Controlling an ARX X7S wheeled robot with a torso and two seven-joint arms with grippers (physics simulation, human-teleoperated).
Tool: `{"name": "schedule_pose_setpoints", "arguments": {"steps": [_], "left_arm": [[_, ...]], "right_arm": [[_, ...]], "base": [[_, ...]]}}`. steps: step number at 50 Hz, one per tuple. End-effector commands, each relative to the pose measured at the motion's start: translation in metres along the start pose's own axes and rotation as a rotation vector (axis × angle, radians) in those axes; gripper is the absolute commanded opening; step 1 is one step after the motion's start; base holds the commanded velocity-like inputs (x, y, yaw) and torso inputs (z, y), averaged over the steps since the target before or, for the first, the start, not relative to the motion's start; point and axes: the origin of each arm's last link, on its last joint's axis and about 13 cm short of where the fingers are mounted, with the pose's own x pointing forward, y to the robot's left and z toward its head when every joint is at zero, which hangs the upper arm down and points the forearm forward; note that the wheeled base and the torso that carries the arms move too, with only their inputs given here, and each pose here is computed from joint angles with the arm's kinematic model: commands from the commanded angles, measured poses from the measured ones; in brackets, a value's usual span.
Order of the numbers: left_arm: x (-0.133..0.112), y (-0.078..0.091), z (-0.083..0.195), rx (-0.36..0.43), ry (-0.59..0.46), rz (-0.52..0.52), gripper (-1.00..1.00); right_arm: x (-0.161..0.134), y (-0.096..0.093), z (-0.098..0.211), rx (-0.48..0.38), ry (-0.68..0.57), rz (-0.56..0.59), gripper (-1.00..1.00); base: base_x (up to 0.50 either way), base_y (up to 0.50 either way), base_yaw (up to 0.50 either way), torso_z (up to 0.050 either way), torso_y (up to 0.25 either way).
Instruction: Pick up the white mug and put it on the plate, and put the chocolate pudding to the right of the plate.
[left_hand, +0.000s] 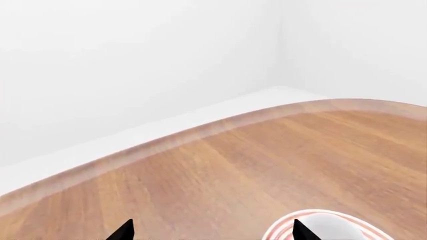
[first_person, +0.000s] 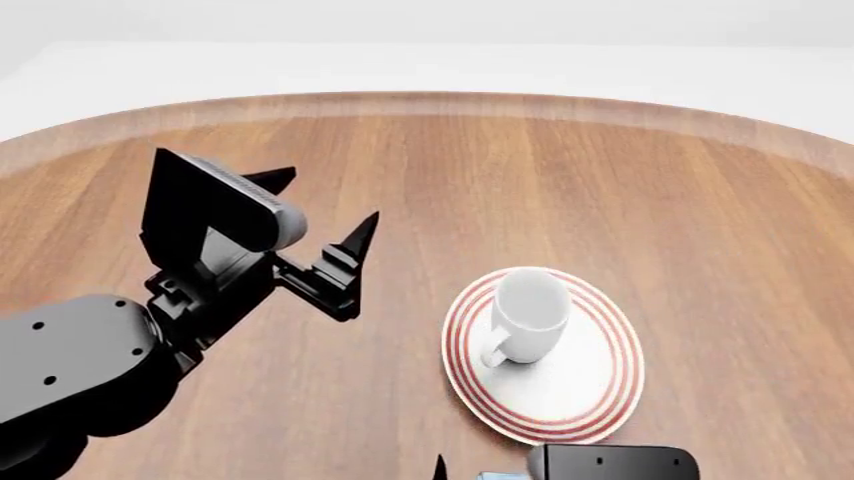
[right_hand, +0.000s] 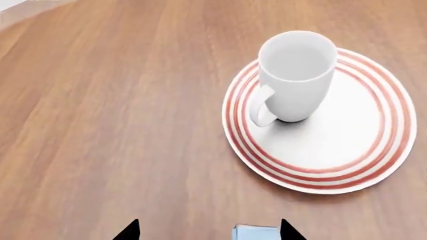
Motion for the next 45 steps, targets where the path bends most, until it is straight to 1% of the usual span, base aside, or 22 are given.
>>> {"name": "schedule_pose_setpoints", "arguments": {"steps": [1, 8, 12, 21, 45], "left_arm": [[0.003, -0.005, 0.002, 0.001, -0.028, -0.041, 1.0], [0.004, -0.004, -0.001, -0.007, -0.023, -0.038, 1.0], [0.005, -0.004, -0.001, -0.007, -0.023, -0.037, 1.0], [0.004, -0.004, -0.002, -0.011, -0.024, -0.035, 1.0], [0.008, -0.006, -0.007, -0.036, -0.015, -0.034, 1.0]], "right_arm": [[0.001, 0.0, -0.004, 0.019, 0.026, -0.023, 1.0], [0.003, -0.001, -0.007, 0.009, 0.036, -0.036, 1.0], [0.004, -0.003, -0.005, -0.002, 0.011, -0.052, 1.0], [0.005, -0.005, -0.006, -0.008, 0.002, -0.065, 1.0], [0.008, -0.014, -0.012, -0.014, 0.046, -0.095, 1.0]], "base": [[0.0, 0.0, 0.0, 0.0, 0.0], [0.0, 0.0, 0.0, 0.0, 0.0], [0.0, 0.0, 0.0, 0.0, 0.0], [0.0, 0.0, 0.0, 0.0, 0.0], [0.0, 0.0, 0.0, 0.0, 0.0]]}}
